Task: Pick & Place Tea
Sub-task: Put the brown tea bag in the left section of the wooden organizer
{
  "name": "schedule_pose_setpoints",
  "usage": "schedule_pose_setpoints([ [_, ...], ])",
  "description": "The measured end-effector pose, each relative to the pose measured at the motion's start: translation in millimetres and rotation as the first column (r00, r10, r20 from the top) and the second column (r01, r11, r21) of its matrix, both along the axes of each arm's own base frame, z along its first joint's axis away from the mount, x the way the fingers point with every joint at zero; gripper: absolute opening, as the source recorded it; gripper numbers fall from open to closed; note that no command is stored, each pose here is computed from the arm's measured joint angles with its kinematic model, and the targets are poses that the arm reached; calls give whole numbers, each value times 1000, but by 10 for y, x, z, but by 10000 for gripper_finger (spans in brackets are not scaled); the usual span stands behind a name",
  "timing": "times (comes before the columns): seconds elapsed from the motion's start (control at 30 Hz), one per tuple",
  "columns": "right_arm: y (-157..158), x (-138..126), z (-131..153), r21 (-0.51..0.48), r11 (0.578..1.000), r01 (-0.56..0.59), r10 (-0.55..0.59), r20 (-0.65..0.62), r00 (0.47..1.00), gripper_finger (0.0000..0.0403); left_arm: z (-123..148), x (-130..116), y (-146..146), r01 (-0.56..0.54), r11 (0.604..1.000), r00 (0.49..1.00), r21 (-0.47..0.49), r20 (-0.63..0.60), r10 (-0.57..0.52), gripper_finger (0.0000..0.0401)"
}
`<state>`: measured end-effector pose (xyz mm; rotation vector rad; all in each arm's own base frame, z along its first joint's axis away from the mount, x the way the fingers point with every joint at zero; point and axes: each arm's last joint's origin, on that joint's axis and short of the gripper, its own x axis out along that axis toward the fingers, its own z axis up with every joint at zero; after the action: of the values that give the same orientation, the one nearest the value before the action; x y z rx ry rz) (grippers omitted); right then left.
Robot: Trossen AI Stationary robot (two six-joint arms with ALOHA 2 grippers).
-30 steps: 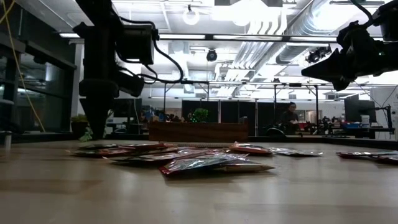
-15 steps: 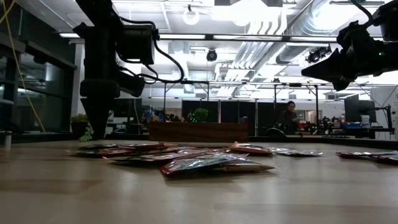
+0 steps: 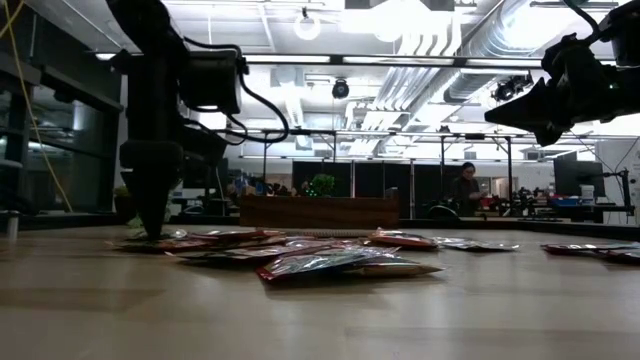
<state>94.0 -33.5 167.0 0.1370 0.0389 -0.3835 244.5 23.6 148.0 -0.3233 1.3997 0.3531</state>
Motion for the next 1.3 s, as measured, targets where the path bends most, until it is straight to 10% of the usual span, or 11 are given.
schedule_pose_setpoints([
  [0.3, 0, 0, 0, 0, 1000, 0, 0, 0, 1000, 0, -60, -25, -8, 4, 1000, 1000, -26, 22, -3, 287],
  [1.3, 0, 0, 0, 0, 1000, 0, 0, 0, 1000, 0, -61, -50, 51, -25, 999, 1000, -32, 8, 25, 33],
])
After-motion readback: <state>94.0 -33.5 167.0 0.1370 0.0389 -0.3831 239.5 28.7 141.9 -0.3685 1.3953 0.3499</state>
